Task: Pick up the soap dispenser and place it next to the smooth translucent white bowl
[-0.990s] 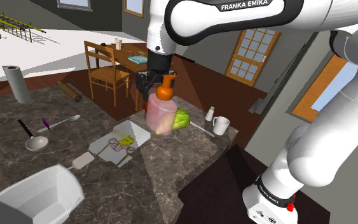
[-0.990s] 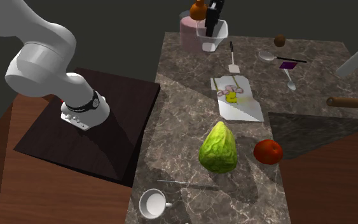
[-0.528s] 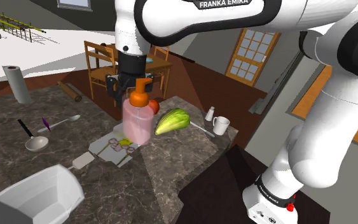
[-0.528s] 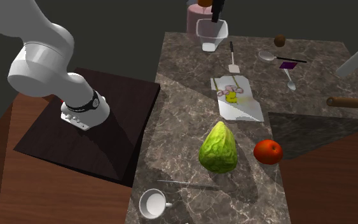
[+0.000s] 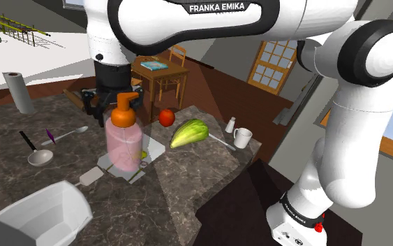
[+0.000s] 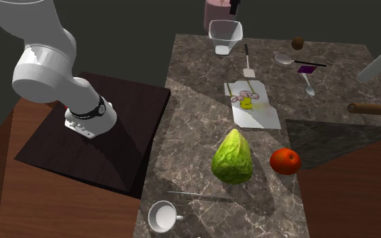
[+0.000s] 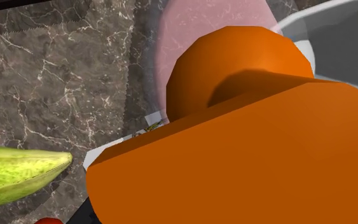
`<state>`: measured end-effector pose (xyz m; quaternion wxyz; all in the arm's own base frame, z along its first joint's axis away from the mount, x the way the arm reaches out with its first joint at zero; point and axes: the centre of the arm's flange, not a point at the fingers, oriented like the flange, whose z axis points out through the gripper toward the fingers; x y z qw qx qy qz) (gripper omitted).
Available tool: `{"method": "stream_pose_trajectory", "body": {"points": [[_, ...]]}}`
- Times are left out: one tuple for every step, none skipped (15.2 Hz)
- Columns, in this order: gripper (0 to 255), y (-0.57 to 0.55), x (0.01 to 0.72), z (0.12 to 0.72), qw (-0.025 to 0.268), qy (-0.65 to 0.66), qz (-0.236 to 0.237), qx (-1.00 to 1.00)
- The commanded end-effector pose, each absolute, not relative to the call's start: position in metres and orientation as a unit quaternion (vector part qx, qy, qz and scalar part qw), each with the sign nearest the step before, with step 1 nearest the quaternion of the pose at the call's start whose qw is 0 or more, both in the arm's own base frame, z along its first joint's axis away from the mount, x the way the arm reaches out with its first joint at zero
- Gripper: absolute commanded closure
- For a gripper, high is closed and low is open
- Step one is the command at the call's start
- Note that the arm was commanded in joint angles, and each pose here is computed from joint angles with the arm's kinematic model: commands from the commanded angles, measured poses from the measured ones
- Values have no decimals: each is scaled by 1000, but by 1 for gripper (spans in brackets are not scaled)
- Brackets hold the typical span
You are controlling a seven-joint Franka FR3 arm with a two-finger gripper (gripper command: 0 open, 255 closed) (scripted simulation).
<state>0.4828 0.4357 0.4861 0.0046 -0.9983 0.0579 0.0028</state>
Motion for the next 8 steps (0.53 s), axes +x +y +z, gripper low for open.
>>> {"method": "stream_pose_trajectory", "body": {"points": [[255,437,483,476,5,58,3,-998],[255,437,483,471,5,58,3,-998],[255,437,483,465,5,58,3,-998],[255,437,483,460,5,58,3,-998],[255,437,483,455,5,58,3,-998],[255,437,483,450,5,58,3,-998],[255,437,483,444,5,58,3,-998],[255,437,483,439,5,58,3,-998]]}}
